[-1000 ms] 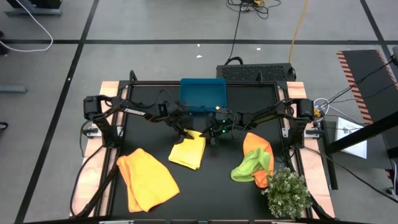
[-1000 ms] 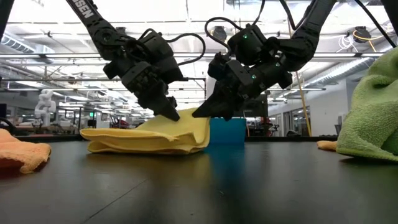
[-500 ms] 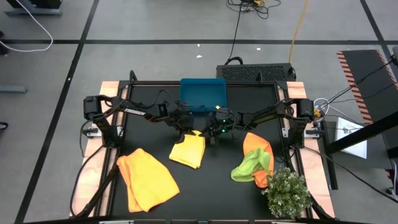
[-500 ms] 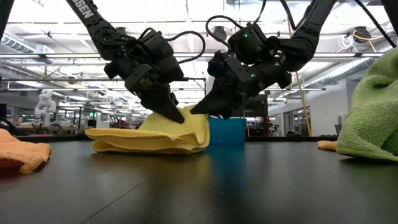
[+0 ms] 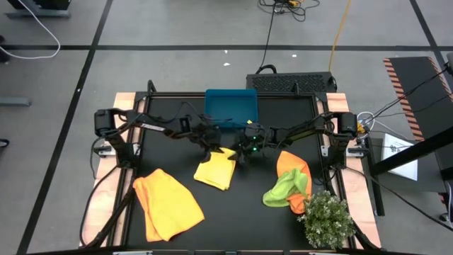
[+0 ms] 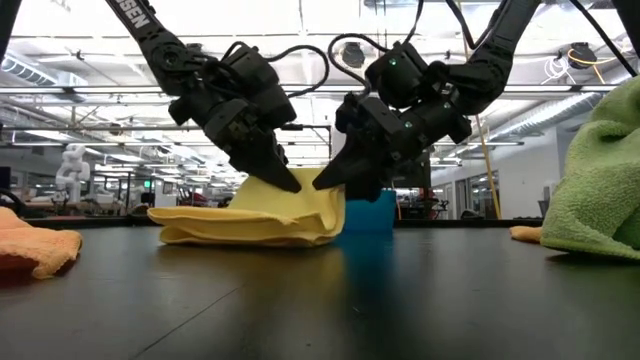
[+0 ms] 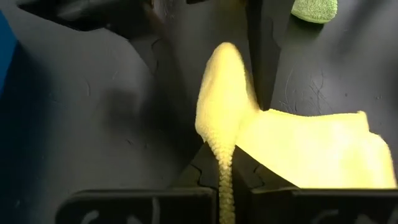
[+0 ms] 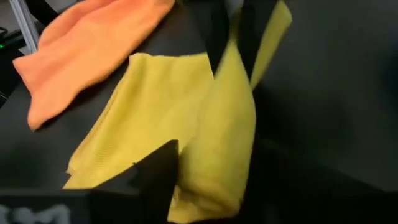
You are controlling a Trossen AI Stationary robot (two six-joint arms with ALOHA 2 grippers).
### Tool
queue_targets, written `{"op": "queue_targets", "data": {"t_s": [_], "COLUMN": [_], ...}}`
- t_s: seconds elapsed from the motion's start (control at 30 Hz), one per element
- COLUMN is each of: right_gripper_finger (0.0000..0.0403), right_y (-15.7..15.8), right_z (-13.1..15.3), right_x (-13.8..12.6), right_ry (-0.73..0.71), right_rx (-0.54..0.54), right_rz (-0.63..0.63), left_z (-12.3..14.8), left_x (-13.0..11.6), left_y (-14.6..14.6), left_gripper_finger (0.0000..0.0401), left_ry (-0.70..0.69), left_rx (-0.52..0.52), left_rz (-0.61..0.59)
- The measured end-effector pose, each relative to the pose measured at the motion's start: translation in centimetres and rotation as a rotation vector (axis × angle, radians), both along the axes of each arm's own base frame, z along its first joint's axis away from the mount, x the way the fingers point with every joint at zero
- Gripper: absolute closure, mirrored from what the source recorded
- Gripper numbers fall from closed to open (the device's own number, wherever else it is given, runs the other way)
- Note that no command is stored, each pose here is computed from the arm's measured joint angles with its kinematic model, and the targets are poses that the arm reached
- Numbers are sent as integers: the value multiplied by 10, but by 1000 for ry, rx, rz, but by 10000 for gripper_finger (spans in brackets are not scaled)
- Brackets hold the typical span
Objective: Fold microfiber towels
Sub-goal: Put the folded yellow microfiber towel into the blue bin
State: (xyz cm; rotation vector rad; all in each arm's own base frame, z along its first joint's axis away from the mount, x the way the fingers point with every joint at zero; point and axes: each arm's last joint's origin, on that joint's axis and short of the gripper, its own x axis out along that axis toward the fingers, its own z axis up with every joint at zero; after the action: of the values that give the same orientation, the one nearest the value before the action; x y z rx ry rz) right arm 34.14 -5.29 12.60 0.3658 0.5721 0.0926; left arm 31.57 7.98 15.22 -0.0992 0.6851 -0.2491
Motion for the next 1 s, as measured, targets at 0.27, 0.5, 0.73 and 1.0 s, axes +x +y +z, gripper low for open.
{"op": "queue_targets", "data": {"t_s": [0.27,0.5,0.73,1.0], "right_gripper_finger": [164,171,172,188], "right_y": [-2,-1,5,9], "right_z": [7,23,17,11], "right_x": [-1,-3,-5,-10], "right_ry": [-23,-66,2,3], "right_rx": [0,6,21,24], "right_rz": [-4,-9,-2,5], "left_z": [27,42,59,70], "left_x": [-8,-13,-19,-23], "left_y": [0,0,-1,-2], "left_gripper_finger": [399,399,399,398], "left_ry": [-59,-80,-139,-172], "left_rx": [31,62,69,82], "left_rz": [40,87,100,108]}}
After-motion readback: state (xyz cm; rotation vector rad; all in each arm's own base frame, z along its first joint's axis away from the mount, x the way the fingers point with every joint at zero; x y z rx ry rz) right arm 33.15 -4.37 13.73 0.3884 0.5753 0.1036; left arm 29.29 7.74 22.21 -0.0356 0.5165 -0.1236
